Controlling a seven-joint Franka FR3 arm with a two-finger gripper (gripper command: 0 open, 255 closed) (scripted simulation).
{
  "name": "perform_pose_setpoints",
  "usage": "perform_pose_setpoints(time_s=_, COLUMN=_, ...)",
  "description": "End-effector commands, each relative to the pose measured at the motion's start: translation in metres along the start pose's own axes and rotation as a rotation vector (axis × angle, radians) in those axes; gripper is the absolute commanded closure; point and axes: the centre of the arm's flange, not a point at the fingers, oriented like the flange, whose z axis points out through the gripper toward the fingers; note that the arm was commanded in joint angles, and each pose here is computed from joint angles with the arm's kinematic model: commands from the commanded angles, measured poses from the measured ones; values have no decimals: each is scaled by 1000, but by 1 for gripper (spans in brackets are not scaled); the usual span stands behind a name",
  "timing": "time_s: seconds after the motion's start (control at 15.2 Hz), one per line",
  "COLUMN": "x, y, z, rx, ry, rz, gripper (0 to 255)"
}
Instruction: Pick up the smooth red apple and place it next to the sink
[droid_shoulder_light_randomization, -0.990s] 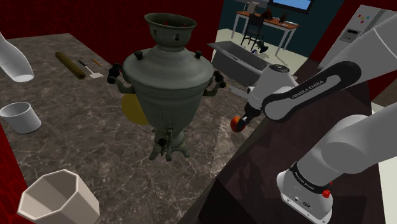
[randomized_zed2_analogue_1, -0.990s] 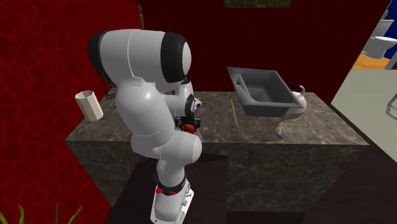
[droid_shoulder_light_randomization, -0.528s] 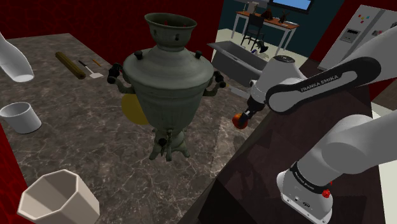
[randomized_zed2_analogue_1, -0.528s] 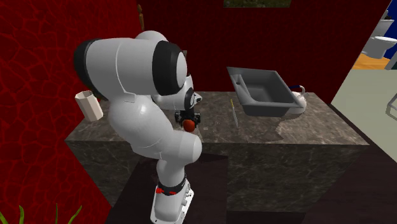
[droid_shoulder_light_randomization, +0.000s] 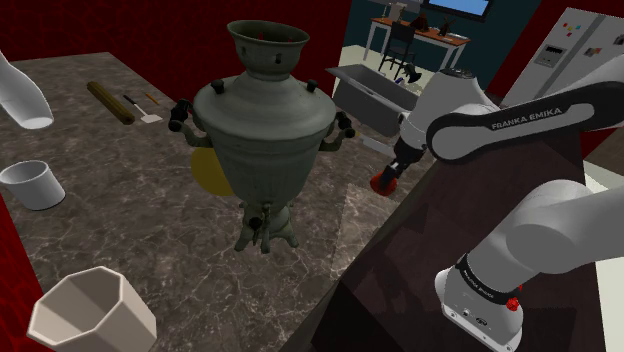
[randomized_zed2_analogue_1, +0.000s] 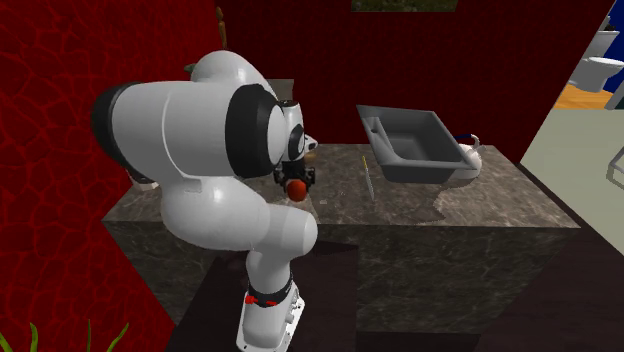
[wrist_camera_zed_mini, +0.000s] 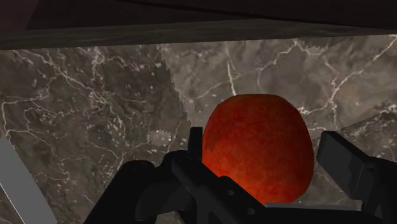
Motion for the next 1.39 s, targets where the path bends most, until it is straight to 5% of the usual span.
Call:
perform_pose_setpoints(time_s=0.0, x=1, y=0, z=-11, rx=0, ry=-1, rz=0, gripper=255)
perform_pose_setpoints(time_s=1.32, x=11, y=4, z=-116, rx=0, ry=-1, rz=0, gripper=255)
